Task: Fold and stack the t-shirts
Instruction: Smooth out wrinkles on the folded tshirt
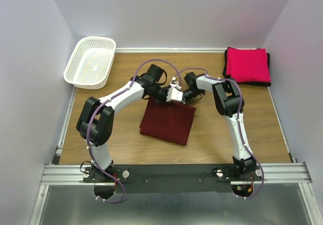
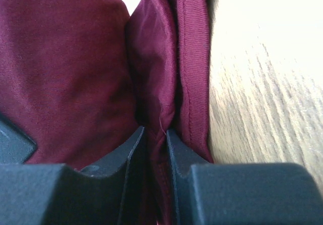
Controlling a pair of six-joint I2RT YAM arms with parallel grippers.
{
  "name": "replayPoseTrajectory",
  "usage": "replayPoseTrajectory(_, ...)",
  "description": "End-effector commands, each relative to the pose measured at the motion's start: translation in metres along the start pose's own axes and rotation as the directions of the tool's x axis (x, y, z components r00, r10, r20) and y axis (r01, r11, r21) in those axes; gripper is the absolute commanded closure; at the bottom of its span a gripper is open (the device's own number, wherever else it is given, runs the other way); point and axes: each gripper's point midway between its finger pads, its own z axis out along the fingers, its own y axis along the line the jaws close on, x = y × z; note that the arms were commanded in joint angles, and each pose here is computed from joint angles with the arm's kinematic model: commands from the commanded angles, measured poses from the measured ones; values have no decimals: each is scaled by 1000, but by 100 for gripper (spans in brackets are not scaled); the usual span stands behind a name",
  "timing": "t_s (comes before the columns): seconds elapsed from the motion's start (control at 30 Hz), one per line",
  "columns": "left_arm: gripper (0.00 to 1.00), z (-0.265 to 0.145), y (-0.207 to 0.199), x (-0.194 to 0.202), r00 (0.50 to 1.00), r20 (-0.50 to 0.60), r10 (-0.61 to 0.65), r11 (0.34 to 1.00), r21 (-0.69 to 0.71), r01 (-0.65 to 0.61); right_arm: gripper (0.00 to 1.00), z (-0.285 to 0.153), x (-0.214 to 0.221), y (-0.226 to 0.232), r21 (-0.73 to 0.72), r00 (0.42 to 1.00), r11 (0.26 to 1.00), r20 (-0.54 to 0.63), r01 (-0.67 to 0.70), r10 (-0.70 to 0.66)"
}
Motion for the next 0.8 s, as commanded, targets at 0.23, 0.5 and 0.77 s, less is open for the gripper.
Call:
replayPoseTrajectory(0.23,100,-12,16,-20,994,54,90,993,-75,-86,70,15,35,-31,42,995,997,-74,-71,74)
replayPoseTrajectory(0.5,100,-12,26,-23,991,65,119,985,-133,-110,70,17,39,-30,41,994,997,-80,-66,69)
replayPoseTrajectory(0.77,100,-5,34,-14,990,38,138,981,-143,-131,70,16,35,-29,50,995,997,-81,-55,59)
